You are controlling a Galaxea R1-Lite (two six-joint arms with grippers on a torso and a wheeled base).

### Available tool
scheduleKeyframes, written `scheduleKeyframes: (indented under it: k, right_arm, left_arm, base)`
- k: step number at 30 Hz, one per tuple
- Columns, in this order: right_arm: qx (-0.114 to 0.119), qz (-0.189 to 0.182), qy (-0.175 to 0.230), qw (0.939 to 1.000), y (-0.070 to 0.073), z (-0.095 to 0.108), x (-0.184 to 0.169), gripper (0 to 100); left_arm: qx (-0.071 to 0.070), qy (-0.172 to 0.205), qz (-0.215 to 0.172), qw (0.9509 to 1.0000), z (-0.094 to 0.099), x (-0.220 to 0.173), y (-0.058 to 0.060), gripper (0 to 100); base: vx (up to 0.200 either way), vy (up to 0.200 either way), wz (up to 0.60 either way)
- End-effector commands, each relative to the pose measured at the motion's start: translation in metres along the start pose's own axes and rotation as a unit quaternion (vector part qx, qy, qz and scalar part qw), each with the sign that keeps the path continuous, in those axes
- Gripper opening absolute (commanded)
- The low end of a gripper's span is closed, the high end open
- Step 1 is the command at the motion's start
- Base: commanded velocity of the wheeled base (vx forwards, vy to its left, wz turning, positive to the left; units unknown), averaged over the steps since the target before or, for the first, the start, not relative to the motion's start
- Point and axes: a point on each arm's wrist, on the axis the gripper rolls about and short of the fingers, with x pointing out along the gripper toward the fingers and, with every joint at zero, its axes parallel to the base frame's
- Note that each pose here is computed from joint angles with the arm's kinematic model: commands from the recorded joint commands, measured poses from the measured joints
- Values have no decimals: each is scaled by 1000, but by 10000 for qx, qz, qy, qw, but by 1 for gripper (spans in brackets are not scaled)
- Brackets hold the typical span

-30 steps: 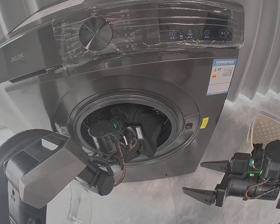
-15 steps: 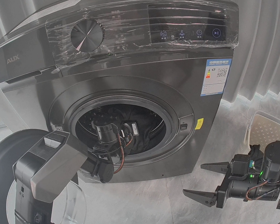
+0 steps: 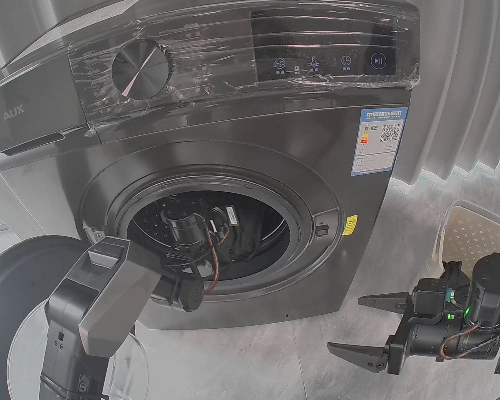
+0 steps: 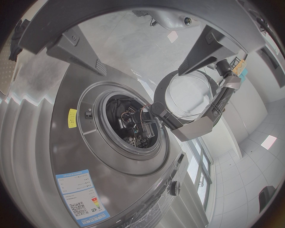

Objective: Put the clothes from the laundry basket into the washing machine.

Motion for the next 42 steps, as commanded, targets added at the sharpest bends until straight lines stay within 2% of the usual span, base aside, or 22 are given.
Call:
scheduleKeyframes:
  k: [1,6,12,19,24,32,33,42]
  right_arm:
    - [5,18,45,10000,0,-2,0,100]
    - [5,10,44,10000,0,-2,0,100]
    - [6,17,53,10000,0,-2,0,100]
    - [8,15,60,10000,0,-2,0,100]
    - [8,15,60,10000,0,-2,0,100]
    - [8,30,63,10000,0,-2,0,100]
    - [8,30,63,10000,0,-2,0,100]
    - [8,38,64,10000,0,-2,0,100]
  left_arm:
    - [30,-23,114,9999,-5,8,10,0]
    - [44,29,117,9999,-2,12,11,0]
    - [-35,-306,176,9994,17,34,14,0]
    - [-43,-368,195,9991,27,40,15,0]
    - [-28,-312,258,9992,22,45,21,0]
    - [-42,-305,258,9992,21,45,21,0]
    - [-42,-305,258,9992,21,45,21,100]
    - [-86,-305,227,9992,21,43,18,100]
  base:
    - [0,0,0]
    - [0,0,0]
    - [0,0,0]
    - [0,0,0]
    - [0,0,0]
    - [0,0,0]
    - [0,0,0]
    - [0,0,0]
